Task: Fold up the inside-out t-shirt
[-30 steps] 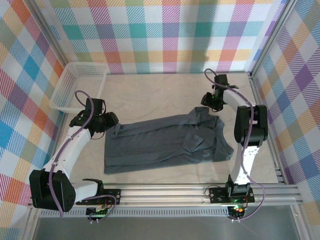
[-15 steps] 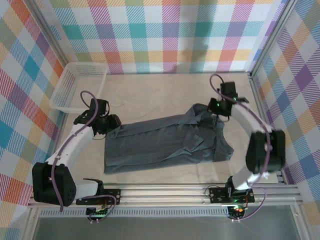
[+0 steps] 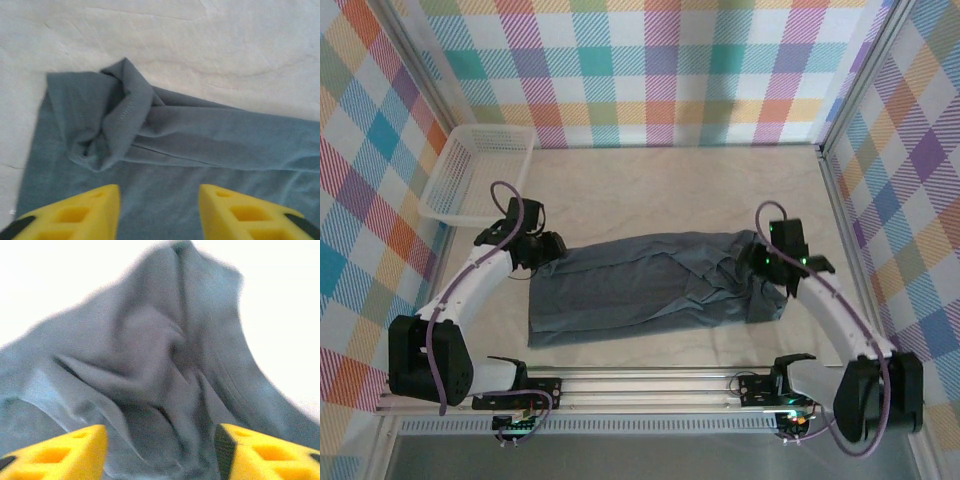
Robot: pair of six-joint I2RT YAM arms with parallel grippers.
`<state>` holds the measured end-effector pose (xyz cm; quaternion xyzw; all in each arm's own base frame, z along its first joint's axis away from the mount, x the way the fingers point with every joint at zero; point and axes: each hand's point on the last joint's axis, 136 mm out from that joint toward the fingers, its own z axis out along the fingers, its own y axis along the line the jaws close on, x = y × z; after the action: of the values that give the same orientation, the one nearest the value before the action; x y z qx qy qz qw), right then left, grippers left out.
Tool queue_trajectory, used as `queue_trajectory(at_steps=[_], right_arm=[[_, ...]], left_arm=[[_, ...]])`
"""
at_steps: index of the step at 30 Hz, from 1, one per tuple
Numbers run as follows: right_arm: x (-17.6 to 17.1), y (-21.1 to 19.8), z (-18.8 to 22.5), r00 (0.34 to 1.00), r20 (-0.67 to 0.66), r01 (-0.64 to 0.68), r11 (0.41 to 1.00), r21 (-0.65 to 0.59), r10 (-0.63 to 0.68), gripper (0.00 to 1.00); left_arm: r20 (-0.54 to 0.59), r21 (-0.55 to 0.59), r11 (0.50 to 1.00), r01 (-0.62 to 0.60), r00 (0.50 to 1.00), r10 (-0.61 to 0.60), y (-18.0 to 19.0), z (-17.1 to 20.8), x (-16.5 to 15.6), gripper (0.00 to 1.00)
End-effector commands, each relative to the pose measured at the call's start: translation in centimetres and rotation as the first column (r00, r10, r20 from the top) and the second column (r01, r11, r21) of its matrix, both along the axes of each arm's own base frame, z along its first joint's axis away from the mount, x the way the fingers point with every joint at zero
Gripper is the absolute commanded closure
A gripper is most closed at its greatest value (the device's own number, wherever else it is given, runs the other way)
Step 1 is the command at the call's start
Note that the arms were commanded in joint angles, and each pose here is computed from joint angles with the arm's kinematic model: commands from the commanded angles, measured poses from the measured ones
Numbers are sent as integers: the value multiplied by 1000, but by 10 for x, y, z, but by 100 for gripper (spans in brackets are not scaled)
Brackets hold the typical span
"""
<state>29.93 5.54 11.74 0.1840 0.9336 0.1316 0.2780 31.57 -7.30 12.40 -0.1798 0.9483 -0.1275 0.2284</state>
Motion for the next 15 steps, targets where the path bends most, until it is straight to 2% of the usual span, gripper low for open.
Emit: queue_trajectory(at_steps=[1, 2, 3, 5, 11, 15], right_arm=[[28, 12, 0, 999, -12, -31, 999, 23, 31, 64], [35, 10, -7, 999, -40, -9, 1000, 11, 9, 76], [39, 6, -15, 997, -71, 19, 1000, -6, -19, 86], [44, 0, -34, 987, -150, 48, 998, -50, -55, 98], [52, 0, -82, 943, -325, 42, 996, -84, -67, 100], [56, -3, -98, 920, -378, 73, 992, -99, -105, 100]], left_arm=[[-5, -58, 995, 78, 997, -78, -31, -2, -11, 80], [-32, -52, 995, 85, 996, -86, -38, -8, -15, 93], [-63, -41, 995, 87, 994, -90, -44, -15, -18, 100], [-104, -29, 994, 109, 988, -111, -58, -28, -22, 100], [-243, -35, 993, 115, 963, -120, -80, -75, -12, 100], [-272, 18, 995, 97, 958, -88, -82, -99, 11, 100]])
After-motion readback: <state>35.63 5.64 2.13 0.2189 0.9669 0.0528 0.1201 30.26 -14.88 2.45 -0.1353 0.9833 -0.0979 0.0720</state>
